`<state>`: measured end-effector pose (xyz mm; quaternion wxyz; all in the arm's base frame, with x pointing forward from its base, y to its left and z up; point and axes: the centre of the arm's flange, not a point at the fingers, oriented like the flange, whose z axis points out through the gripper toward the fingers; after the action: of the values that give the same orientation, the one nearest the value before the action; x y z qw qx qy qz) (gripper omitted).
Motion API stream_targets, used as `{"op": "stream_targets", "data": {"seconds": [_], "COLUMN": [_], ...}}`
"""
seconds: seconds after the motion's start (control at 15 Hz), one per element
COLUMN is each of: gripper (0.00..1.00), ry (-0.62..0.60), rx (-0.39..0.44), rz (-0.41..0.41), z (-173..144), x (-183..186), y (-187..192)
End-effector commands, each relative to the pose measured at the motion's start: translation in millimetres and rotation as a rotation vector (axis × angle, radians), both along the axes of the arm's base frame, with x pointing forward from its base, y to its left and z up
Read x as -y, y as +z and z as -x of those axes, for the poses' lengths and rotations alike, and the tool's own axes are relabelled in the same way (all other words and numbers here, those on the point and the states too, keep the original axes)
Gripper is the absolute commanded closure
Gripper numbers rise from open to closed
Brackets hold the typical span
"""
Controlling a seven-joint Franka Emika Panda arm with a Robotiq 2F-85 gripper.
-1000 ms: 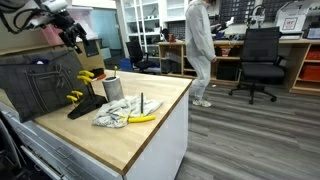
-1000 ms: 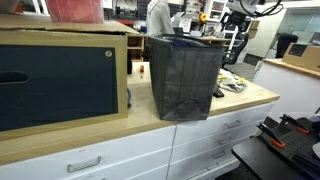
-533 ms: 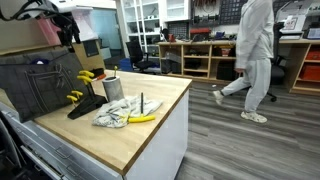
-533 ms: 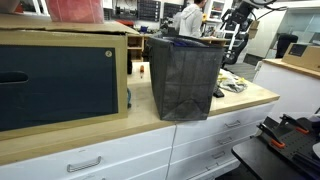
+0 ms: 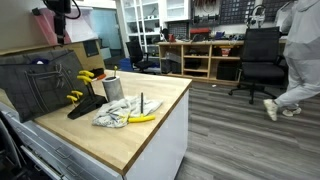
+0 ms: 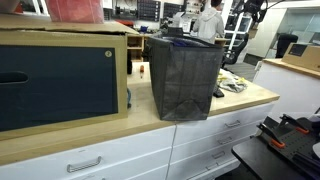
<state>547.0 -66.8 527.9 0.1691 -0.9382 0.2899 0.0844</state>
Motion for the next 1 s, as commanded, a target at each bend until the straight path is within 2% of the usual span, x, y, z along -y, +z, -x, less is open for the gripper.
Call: {"op": "stream_targets", "data": {"seconds": [0.0, 0.33, 0.53, 0.67, 0.73, 0.93], "gripper": [0.00, 0.00, 0.00, 0.00, 0.00, 0.00], "ry": [0.180, 0.421, 0.563, 0.570, 0.526, 0.543], "rx": [-0.091, -0.204, -0.189, -0.167, -0.172, -0.162], "rz": [-0.002, 0.042, 0.084, 0.071, 0.075, 0.075], "z": [-20, -30, -41, -46, -32, -39], "x": [5, 8, 15, 17, 11, 14], "y": [18, 20, 17, 17, 7, 5]}}
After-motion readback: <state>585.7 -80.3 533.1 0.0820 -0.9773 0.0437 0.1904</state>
